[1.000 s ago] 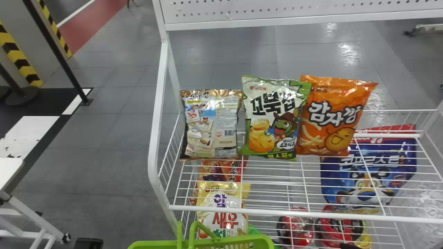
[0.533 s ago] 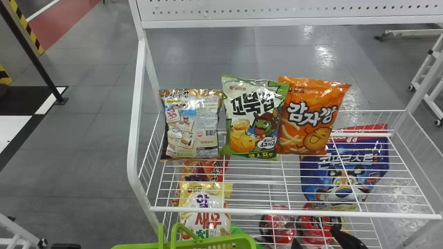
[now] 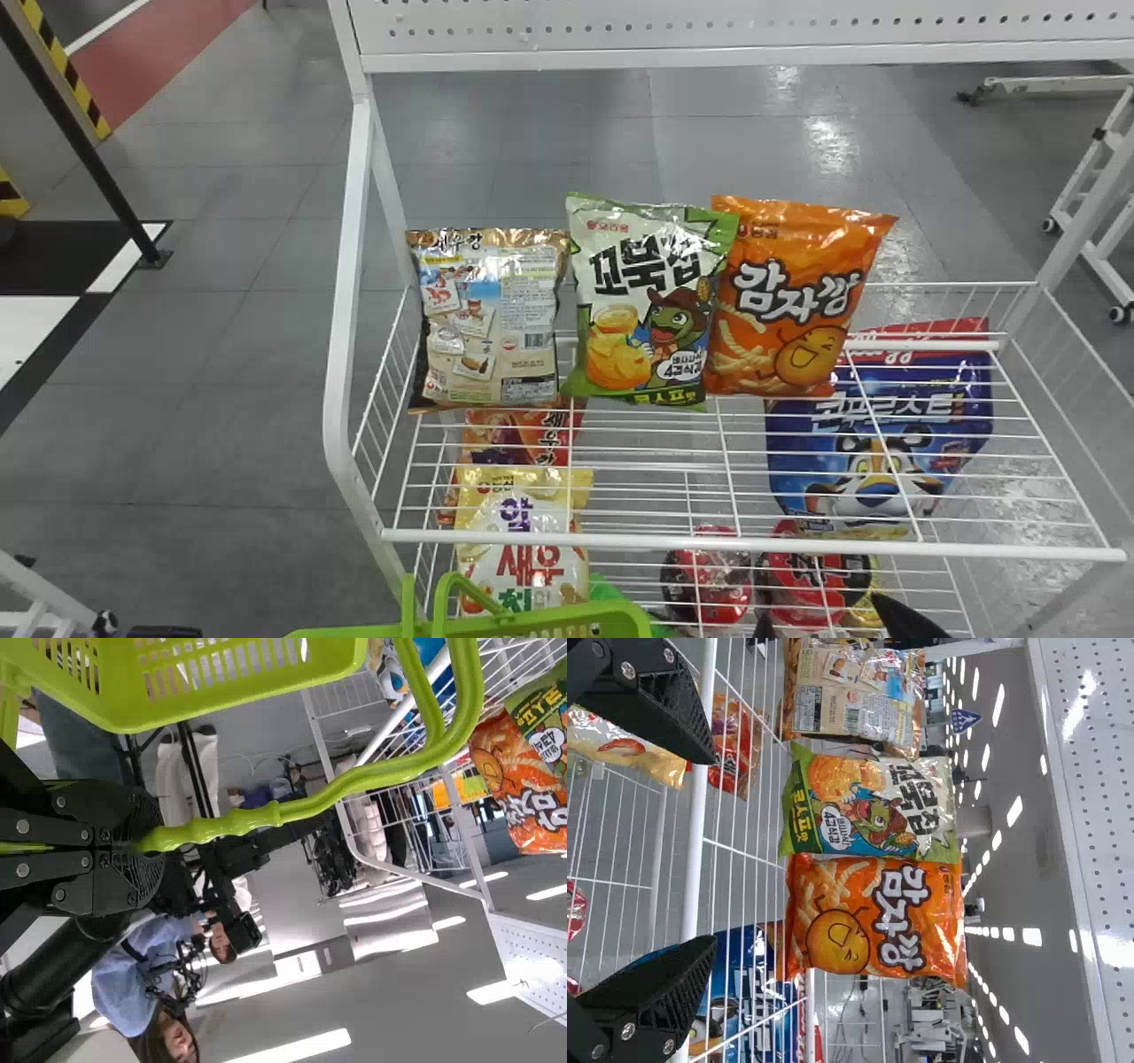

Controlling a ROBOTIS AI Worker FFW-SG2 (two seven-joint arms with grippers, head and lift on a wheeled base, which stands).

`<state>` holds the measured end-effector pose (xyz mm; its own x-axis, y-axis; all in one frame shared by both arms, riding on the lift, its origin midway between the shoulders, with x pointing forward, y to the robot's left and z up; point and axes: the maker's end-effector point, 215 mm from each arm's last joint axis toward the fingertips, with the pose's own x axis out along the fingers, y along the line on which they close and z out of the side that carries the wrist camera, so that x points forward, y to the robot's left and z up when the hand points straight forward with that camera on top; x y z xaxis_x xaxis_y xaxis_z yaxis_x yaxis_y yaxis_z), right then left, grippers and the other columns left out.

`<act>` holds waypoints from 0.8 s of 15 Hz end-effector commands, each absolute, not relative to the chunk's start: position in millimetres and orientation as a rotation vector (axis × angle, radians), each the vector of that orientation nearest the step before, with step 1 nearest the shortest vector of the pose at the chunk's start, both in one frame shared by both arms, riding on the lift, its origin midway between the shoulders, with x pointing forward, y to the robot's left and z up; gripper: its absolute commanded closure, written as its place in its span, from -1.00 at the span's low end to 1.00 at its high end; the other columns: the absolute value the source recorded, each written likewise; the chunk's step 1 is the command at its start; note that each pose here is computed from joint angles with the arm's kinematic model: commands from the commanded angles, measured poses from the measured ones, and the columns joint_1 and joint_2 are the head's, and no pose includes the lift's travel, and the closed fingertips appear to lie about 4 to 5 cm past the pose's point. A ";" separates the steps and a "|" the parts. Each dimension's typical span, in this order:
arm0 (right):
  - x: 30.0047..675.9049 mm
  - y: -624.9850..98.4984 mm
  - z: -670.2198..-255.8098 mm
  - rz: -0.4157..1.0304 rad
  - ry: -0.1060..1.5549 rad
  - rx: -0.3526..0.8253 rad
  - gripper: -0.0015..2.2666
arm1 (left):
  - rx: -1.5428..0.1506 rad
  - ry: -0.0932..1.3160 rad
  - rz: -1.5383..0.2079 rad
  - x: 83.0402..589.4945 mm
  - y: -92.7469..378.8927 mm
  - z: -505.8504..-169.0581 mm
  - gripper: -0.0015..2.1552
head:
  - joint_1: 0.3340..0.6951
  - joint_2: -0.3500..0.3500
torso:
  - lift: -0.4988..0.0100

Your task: Hold basket handle with left hand then pick Jagalchi snack with right hand and place into basket

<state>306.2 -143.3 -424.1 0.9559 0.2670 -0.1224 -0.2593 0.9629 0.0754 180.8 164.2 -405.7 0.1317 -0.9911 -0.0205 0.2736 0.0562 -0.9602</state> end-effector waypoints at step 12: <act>307.7 -167.8 -419.5 0.263 0.114 0.027 -0.92 | -1.035 0.922 -1.219 182.0 163.8 -402.8 0.98 | 1.00 -0.03 | 0.93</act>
<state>307.4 -167.5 -419.1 0.9590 0.2618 -0.1082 -0.2587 0.9651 0.0417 182.1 163.7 -404.9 0.1309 -0.9912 -0.0194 0.2771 0.0554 -0.9592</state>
